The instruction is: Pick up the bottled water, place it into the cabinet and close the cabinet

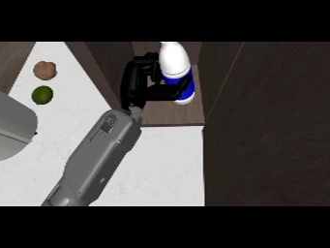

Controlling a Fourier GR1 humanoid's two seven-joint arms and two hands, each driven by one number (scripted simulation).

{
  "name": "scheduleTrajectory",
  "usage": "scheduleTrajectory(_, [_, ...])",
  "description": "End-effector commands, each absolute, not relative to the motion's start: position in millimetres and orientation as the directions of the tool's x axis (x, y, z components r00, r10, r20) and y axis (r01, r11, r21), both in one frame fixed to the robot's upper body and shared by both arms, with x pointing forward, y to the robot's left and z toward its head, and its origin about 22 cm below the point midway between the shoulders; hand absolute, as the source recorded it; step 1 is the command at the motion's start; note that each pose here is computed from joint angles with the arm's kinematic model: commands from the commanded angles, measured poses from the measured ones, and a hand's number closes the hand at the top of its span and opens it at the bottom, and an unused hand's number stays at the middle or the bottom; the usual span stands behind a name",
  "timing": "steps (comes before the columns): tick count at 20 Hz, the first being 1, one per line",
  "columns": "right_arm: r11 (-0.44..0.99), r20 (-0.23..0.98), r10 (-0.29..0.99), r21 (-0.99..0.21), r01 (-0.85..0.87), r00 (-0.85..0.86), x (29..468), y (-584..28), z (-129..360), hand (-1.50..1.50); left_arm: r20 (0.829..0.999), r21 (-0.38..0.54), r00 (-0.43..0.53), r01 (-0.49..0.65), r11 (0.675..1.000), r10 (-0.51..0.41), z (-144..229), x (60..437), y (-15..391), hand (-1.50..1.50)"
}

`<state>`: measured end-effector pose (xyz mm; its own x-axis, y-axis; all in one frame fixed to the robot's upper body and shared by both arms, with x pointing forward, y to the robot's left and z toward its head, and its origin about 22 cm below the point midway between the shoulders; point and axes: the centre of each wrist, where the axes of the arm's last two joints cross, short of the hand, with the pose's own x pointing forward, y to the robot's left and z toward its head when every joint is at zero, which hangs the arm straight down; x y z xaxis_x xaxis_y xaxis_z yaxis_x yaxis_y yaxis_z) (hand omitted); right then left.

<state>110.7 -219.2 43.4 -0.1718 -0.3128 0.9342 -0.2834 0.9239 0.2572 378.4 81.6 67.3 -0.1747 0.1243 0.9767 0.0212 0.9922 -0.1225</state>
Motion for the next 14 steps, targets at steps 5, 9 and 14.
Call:
scheduleTrajectory(5, [0.920, 0.933, -0.321, 0.267, -0.286, -0.163, 121.3, -215.6, 31.8, -1.50, 0.985, 0.002, -0.170, -0.087, 0.996, -0.016, 88.1, 421.6, 70.9, 1.50])
scheduleTrajectory(9, [0.914, 0.925, -0.334, 0.271, -0.301, -0.181, 116.4, -210.6, 31.0, -1.50, 0.987, 0.048, -0.145, -0.129, 0.991, -0.066, 80.0, 433.3, 87.0, 1.50])
scheduleTrajectory(14, [0.907, 0.926, -0.336, 0.270, -0.322, -0.170, 121.6, -212.6, 47.3, -1.50, 0.974, 0.135, -0.158, -0.173, 0.976, -0.163, 41.8, 423.6, 88.9, 1.50])
